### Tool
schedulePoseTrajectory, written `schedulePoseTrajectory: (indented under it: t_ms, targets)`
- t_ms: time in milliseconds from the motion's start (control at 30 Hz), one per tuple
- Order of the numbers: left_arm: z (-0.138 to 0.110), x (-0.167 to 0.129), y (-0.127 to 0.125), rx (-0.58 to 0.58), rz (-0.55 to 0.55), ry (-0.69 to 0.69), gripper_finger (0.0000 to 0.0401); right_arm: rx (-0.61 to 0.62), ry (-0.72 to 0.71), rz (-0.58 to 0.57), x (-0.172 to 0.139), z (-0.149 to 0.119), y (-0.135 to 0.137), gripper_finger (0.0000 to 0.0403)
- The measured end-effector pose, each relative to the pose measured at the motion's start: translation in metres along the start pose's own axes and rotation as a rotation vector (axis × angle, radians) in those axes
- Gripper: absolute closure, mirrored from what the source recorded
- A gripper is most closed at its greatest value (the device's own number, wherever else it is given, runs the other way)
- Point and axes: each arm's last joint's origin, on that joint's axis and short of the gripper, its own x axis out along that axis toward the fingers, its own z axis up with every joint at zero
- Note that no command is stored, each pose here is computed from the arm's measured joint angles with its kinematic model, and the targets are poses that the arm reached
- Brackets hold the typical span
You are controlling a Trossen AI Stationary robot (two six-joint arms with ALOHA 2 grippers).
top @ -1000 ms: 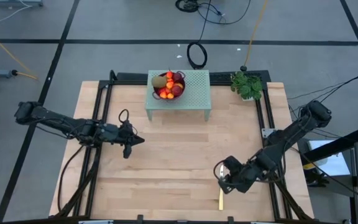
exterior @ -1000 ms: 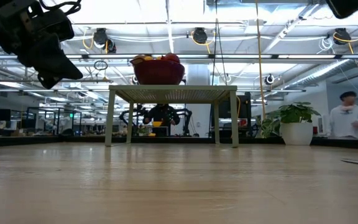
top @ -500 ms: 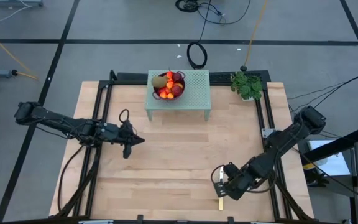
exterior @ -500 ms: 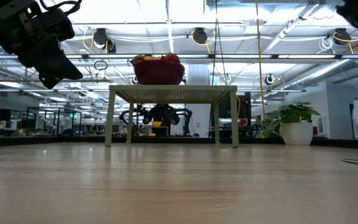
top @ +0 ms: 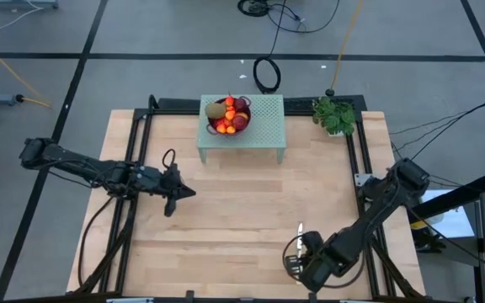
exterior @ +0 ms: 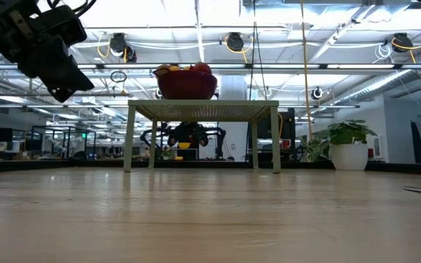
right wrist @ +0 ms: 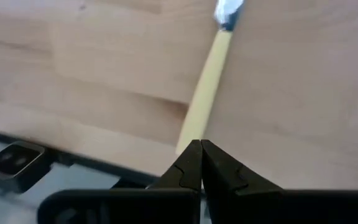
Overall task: Pick & Place Fruit
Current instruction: Put the yellow knife on the shelf
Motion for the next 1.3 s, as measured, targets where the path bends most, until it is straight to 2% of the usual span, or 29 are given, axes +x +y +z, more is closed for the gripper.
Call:
schedulePoseTrajectory:
  t_ms: [133, 333, 600, 833, 1033, 1300]
  targets:
    - [0.001, -0.003, -0.001, 0.044, -0.028, -0.010, 0.0395, -0.018, -0.054, -0.070, 0.000, -0.001, 0.002, 0.0403]
    - [0.005, -0.017, -0.001, 0.092, -0.060, -0.092, 0.0395, -0.022, -0.119, -0.069, -0.002, -0.001, 0.001, 0.0403]
    - [-0.012, -0.029, 0.011, 0.056, -0.086, -0.204, 0.0395, -0.011, -0.119, -0.074, -0.002, -0.003, 0.000, 0.0403]
    - [-0.015, -0.041, 0.015, 0.072, -0.107, -0.311, 0.0393, -0.016, -0.116, -0.072, -0.002, -0.003, 0.000, 0.0396]
    - [-0.015, -0.048, 0.017, 0.087, -0.105, -0.353, 0.0399, -0.016, -0.115, -0.071, -0.002, -0.003, 0.000, 0.0356]
    - [-0.016, -0.048, 0.018, 0.081, -0.097, -0.344, 0.0397, -0.014, -0.111, -0.065, -0.001, -0.003, 0.000, 0.0250]
